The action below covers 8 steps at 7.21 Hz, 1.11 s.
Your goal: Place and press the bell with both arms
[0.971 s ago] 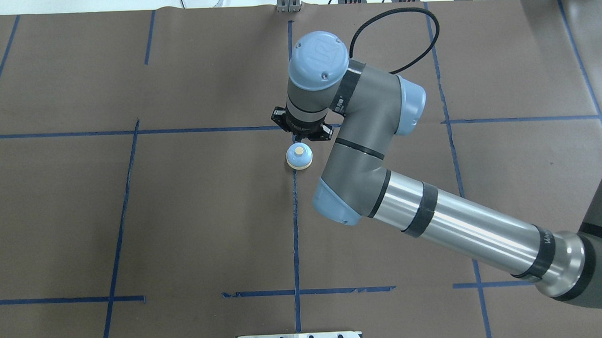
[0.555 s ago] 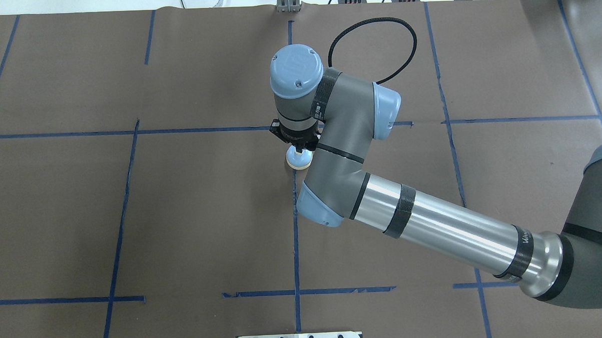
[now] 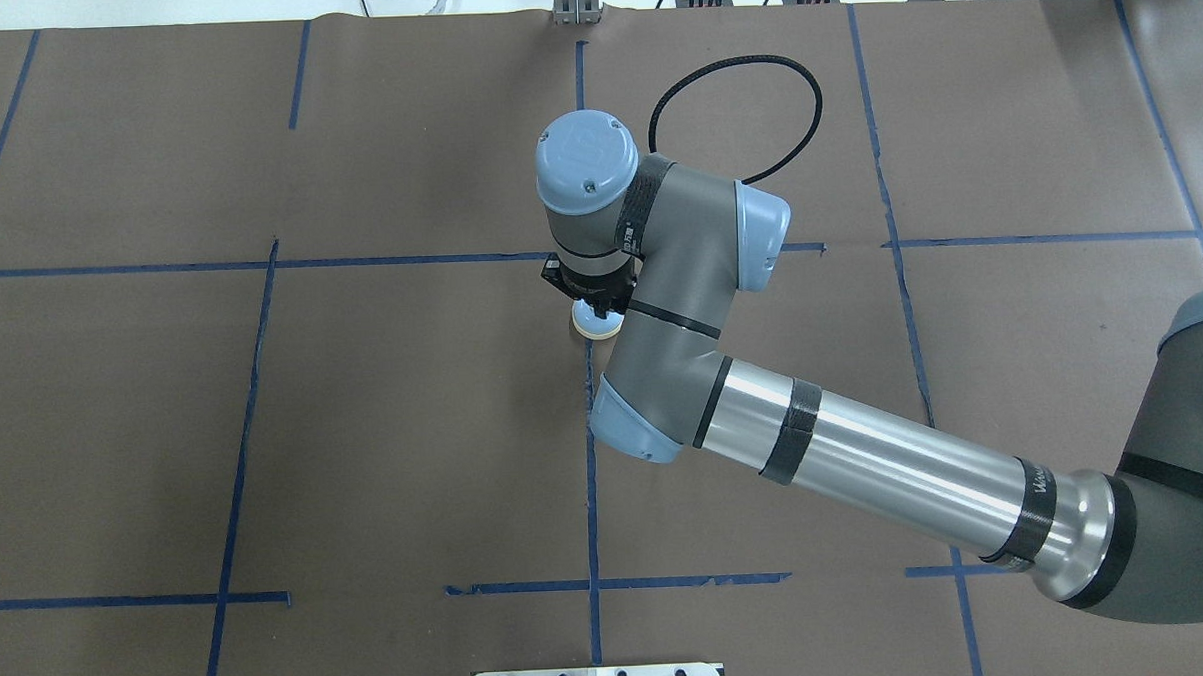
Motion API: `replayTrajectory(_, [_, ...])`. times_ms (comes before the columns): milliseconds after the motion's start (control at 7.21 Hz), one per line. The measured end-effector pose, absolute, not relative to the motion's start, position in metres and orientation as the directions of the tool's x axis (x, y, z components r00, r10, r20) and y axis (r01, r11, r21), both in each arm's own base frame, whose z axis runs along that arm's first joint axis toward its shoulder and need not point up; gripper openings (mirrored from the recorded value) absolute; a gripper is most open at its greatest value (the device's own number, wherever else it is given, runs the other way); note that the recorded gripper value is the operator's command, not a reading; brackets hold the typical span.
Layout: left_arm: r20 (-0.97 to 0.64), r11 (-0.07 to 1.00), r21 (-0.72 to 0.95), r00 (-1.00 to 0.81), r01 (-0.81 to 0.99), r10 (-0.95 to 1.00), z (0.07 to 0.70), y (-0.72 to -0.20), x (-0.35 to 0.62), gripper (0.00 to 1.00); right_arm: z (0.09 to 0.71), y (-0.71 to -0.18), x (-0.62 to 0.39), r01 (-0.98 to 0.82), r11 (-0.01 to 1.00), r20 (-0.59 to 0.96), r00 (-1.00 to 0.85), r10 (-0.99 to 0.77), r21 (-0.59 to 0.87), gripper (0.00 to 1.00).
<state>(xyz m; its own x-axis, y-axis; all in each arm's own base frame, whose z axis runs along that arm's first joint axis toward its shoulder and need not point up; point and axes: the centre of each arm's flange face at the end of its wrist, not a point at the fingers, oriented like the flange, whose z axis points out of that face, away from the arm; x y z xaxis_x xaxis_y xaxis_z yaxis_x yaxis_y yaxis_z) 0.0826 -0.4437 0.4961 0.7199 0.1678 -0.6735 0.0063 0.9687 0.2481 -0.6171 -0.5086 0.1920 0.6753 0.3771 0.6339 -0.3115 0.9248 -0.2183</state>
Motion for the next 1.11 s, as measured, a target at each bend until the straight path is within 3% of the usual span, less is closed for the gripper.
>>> replayTrajectory(416, [-0.674,0.968,0.251,0.719,0.008,0.169,0.494,-0.443,0.082,1.0,0.177,-0.513,-0.609,-0.303,0.926,0.665,0.648,0.373,-0.224,0.0])
replayTrajectory(693, [-0.674,0.968,0.251,0.719,0.008,0.169,0.494,-0.443,0.082,1.0,0.166,-0.512,-0.555,-0.296,0.922,0.701,0.601,0.383,-0.25,0.0])
replayTrajectory(1109, [-0.674,0.969,0.246,0.72,0.007,0.165,0.496,-0.442,0.082,1.0,0.2,-0.506,-0.454,-0.286,0.924,0.74,0.558,0.376,-0.254,0.0])
